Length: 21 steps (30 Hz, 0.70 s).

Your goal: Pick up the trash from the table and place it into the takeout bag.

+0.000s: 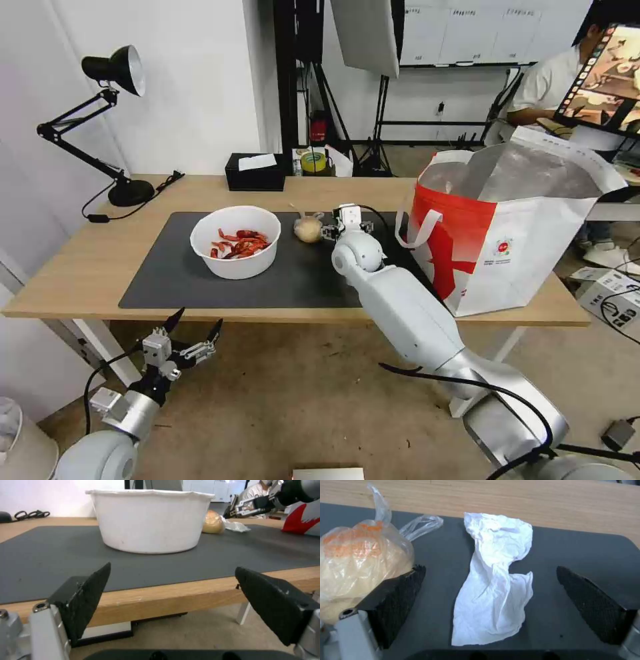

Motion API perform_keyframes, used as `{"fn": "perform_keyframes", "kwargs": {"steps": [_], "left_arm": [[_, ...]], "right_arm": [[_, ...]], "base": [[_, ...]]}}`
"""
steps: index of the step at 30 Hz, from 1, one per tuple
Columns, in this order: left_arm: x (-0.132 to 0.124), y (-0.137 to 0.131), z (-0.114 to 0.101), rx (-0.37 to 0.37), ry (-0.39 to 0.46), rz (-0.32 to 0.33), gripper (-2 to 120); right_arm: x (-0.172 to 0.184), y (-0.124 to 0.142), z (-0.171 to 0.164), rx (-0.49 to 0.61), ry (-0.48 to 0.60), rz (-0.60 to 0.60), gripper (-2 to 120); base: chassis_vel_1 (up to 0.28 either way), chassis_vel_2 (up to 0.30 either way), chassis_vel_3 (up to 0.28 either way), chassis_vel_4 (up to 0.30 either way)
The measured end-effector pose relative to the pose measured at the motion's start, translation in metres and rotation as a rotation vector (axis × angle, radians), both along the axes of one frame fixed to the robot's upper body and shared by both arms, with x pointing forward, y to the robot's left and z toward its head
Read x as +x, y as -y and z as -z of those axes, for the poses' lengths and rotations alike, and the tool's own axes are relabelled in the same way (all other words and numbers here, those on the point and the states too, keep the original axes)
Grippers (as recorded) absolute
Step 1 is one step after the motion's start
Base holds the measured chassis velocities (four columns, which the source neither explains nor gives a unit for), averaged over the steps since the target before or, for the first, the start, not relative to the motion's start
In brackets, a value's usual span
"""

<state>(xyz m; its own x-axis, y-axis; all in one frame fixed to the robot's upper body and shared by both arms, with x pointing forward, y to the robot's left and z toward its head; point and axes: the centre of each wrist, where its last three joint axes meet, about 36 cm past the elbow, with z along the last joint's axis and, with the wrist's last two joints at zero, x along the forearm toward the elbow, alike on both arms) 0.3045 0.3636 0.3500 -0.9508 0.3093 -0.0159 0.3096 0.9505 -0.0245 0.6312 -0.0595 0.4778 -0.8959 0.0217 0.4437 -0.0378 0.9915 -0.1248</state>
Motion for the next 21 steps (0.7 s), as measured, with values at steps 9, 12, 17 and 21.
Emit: {"fn": "perform_keyframes", "kwargs": {"steps": [9,12,17,21], "left_arm": [[0.0002,-0.0002,-0.0001,0.001,0.001,0.003,100],[0.0001,-0.0001,0.0000,0.001,0.001,0.004,100],[0.0003,0.0001,-0.0001,0.001,0.001,0.005,100],[0.0004,0.0000,-0.0003,0.002,0.002,0.006,100]], "right_arm": [[0.0010,-0.0040,0.0029,0.008,-0.012,-0.003,100],[0.0013,-0.0042,0.0039,0.010,-0.015,-0.003,99],[0.0011,-0.0038,0.0068,0.011,-0.023,-0.004,98],[0.0011,-0.0032,0.0095,0.012,-0.029,-0.005,99]], "base": [[0.000,0.000,0.000,0.000],[0.000,0.000,0.000,0.000],[0.000,0.000,0.000,0.000],[0.000,0.000,0.000,0.000]]}}
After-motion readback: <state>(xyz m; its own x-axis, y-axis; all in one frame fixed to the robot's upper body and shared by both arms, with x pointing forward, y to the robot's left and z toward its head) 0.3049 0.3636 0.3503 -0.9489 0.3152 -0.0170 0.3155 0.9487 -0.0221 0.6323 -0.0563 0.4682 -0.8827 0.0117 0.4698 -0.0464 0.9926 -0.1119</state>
